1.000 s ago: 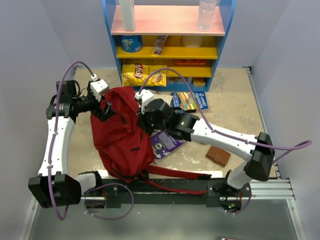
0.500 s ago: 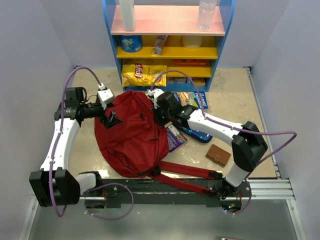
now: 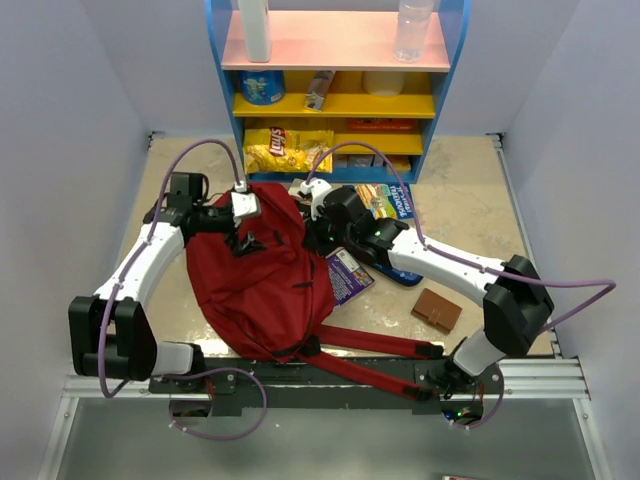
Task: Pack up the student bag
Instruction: Unzip the student bag at the center of the board.
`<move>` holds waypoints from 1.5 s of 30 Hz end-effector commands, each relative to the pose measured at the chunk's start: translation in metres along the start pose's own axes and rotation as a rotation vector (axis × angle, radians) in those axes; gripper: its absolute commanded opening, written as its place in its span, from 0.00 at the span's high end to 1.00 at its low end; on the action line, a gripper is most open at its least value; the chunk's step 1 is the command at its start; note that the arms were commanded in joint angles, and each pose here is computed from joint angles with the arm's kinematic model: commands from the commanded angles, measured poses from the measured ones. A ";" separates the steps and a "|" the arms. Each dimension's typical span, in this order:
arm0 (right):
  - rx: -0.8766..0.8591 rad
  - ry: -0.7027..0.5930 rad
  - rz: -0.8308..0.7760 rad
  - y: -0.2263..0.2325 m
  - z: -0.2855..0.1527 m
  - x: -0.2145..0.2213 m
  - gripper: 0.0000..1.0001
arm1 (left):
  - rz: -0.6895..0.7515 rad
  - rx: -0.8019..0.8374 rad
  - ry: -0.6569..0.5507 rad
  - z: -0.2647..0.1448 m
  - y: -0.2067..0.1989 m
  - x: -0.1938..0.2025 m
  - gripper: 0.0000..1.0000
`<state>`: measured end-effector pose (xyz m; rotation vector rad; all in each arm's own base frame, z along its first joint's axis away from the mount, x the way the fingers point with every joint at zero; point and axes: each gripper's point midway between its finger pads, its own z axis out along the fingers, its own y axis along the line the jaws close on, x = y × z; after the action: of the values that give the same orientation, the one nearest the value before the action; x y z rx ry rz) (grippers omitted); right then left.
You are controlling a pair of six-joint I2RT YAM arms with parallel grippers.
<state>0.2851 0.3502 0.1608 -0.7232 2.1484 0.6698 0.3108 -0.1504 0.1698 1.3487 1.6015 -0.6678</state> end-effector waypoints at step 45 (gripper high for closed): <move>-0.143 -0.140 -0.169 0.081 -0.040 -0.062 1.00 | 0.837 0.200 0.138 -0.026 -0.032 -0.061 0.27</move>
<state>0.2479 0.3849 0.2013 -0.9032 2.0362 0.7050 0.2654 -0.1545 0.2190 2.0515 1.0231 -0.2467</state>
